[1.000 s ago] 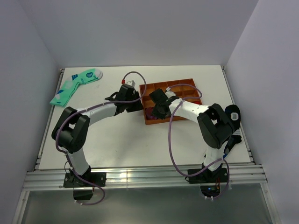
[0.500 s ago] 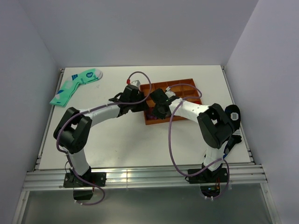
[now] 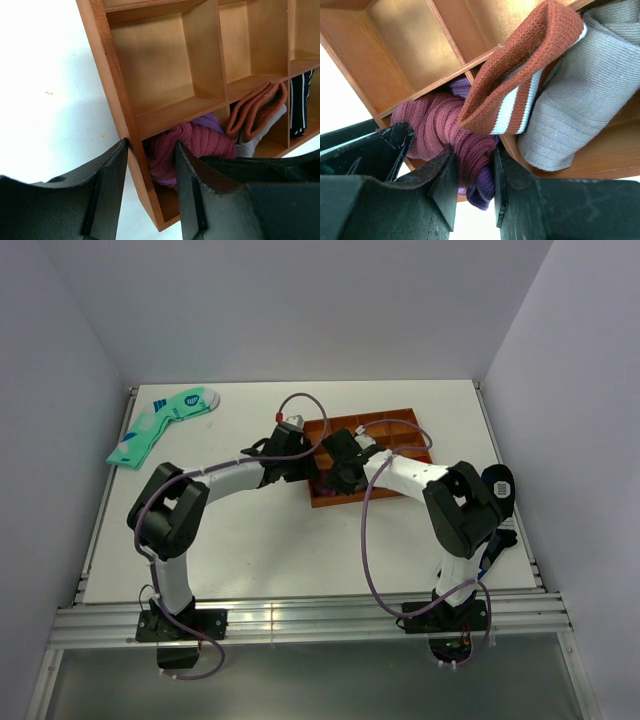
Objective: Roll the socks
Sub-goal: Place the sock in the storage box.
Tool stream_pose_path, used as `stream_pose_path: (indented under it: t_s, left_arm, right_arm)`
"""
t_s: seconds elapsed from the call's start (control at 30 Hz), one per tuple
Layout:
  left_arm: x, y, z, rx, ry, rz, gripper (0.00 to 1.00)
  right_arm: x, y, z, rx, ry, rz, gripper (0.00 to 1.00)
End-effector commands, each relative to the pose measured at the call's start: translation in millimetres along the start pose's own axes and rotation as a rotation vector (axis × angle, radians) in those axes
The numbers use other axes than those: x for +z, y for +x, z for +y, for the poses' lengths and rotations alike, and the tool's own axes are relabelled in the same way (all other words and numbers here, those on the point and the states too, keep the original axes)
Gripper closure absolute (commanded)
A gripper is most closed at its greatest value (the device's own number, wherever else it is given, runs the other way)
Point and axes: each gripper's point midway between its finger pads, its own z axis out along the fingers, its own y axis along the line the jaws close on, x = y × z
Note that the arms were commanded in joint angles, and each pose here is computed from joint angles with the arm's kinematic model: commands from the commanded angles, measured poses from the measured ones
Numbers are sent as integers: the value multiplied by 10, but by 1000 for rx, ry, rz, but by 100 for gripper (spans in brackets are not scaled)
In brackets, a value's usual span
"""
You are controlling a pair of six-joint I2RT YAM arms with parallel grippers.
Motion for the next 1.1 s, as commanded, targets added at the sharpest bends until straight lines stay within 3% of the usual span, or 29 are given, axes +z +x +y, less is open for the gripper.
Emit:
stream_pose_path:
  t_s: [0.0,0.4,0.67,0.9,1.07]
  left_arm:
    - [84,30,-64,11,-13,16,53]
    - [271,200,298,12,-229,68,57]
    - [352,293,470,13,-349,96,58]
    - [354,270,605,9,-446,89,59]
    - [359,237,607,0,-465,83,60]
  right_arm:
    - [221,456,-799,-84,253,146,95]
    - [155,455,-651,-69,172,154,90]
    - [58,449,-530,-47,94,155,74]
    - [-113,359,-416,-32,31,125,54]
    - [-269,271,-375,-30,11,93,51]
